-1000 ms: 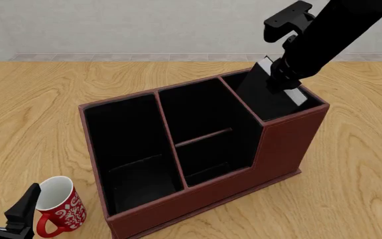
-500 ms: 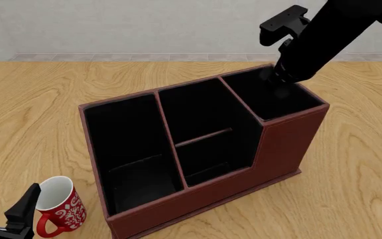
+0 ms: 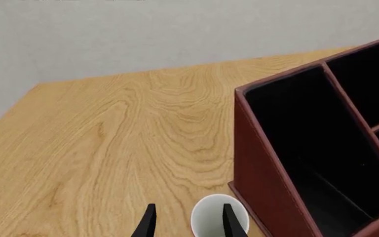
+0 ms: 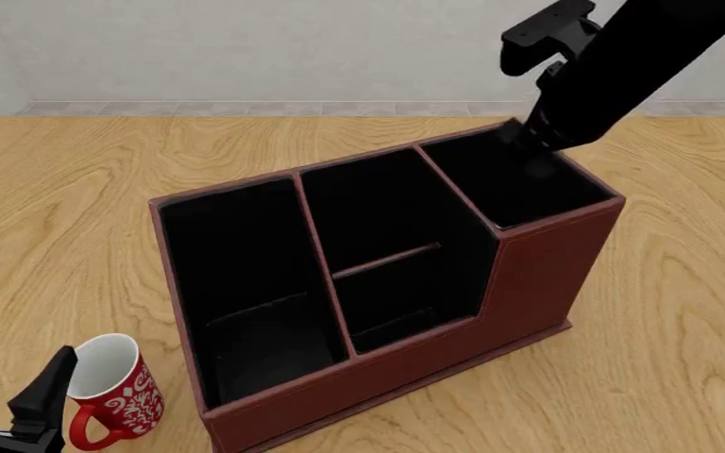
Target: Pick up the book and place it in the right compartment of the caddy.
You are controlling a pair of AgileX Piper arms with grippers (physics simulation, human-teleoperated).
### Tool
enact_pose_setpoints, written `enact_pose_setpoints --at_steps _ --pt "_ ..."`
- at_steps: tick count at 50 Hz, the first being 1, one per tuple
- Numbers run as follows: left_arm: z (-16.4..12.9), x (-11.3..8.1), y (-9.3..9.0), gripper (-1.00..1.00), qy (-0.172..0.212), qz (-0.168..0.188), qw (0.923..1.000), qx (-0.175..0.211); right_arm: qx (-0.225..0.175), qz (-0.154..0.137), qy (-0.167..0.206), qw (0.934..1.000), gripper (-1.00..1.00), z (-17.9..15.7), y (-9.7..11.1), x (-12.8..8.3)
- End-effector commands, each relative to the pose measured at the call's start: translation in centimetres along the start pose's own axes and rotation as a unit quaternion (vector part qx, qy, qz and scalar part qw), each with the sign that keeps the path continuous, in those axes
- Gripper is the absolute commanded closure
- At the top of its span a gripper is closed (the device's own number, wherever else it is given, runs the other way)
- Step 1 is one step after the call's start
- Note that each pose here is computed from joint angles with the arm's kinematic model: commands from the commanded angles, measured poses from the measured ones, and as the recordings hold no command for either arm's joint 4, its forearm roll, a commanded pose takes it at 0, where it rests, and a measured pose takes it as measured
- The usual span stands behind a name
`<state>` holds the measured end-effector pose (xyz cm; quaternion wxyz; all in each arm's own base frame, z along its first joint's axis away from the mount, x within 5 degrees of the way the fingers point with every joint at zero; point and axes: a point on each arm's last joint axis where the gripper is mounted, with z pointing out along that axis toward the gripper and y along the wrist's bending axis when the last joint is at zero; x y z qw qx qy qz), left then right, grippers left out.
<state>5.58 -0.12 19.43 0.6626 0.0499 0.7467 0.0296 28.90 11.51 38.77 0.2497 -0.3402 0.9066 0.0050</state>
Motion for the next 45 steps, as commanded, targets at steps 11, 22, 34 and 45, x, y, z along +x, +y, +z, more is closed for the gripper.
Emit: enact_pose_setpoints --at_steps 11,22,34,45 --pt "0.0 -0.1 0.0 -1.00 -0.005 0.000 1.0000 0.001 0.020 -0.009 -0.065 0.9977 -1.00 -5.1 0.6 0.8" --pt "0.0 -0.2 0.0 -1.00 -0.008 0.003 1.0000 -0.004 0.025 -0.002 -0.112 0.9933 -1.00 -8.7 1.7 1.8" --pt "0.0 -0.2 0.1 -1.00 -0.009 -0.002 0.9999 -0.009 0.034 -0.009 -0.161 0.9863 -1.00 -12.3 2.6 3.5" --pt "0.0 -0.4 0.2 -1.00 -0.020 0.007 0.9996 -0.016 0.035 -0.022 -0.230 0.9724 -1.00 -16.9 4.1 5.6"
